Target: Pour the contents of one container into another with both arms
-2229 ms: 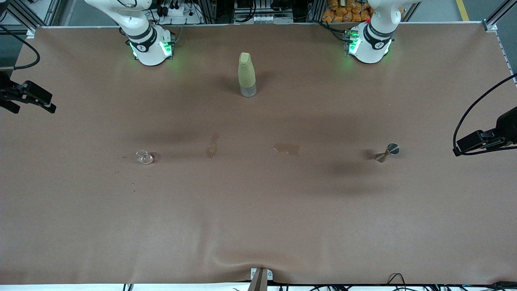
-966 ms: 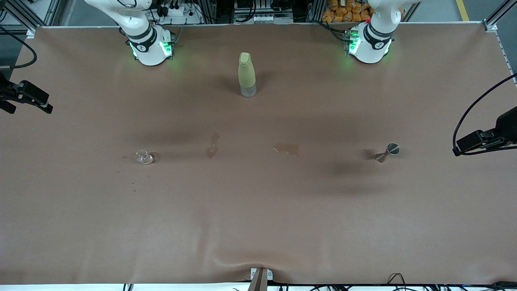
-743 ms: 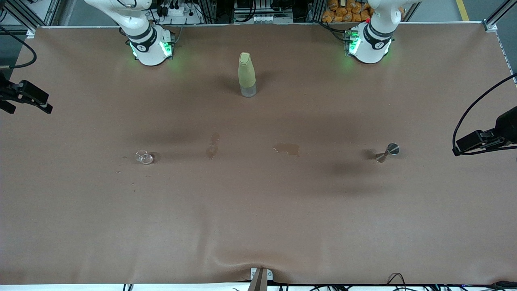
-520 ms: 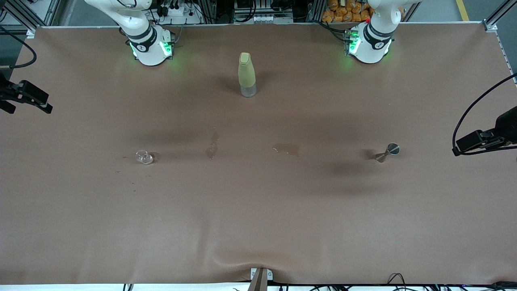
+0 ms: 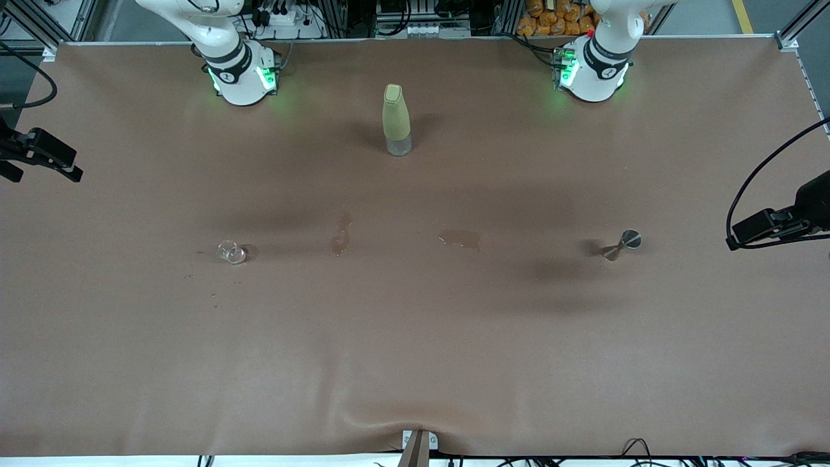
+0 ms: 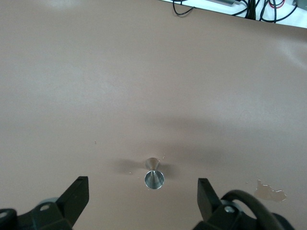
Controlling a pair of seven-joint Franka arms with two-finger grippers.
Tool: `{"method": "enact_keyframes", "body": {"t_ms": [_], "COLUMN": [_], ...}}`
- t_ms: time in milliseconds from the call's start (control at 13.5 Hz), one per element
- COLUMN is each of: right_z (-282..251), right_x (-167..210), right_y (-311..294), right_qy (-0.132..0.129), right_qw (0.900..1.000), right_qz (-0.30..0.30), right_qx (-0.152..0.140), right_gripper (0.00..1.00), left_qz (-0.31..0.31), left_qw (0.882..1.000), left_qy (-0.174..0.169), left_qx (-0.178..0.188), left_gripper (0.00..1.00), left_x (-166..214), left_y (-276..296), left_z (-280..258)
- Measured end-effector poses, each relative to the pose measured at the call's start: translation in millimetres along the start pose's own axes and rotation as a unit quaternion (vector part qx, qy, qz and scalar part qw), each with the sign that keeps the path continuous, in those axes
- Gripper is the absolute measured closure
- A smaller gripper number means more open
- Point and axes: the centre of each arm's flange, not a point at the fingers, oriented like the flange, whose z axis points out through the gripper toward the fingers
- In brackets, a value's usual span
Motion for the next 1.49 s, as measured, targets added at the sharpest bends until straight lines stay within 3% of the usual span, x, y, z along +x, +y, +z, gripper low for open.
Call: {"method": "enact_keyframes", "body": {"t_ms": [1486], "right_z": [-4.5], "right_x": [-4.8], "right_y": [26.2], "right_qy": [-0.007], "right_qw": [0.999], "right_qz": [-0.048], "right_qx": [-0.001], "right_gripper": [0.00], "left_qz": [0.000], "left_qw": [1.000], "left_qy": [-0.001], "left_qx": [0.000], "left_gripper": [0.00], "left_x": [-0.2], "left_y": [0.0], "left_z": [0.4]}}
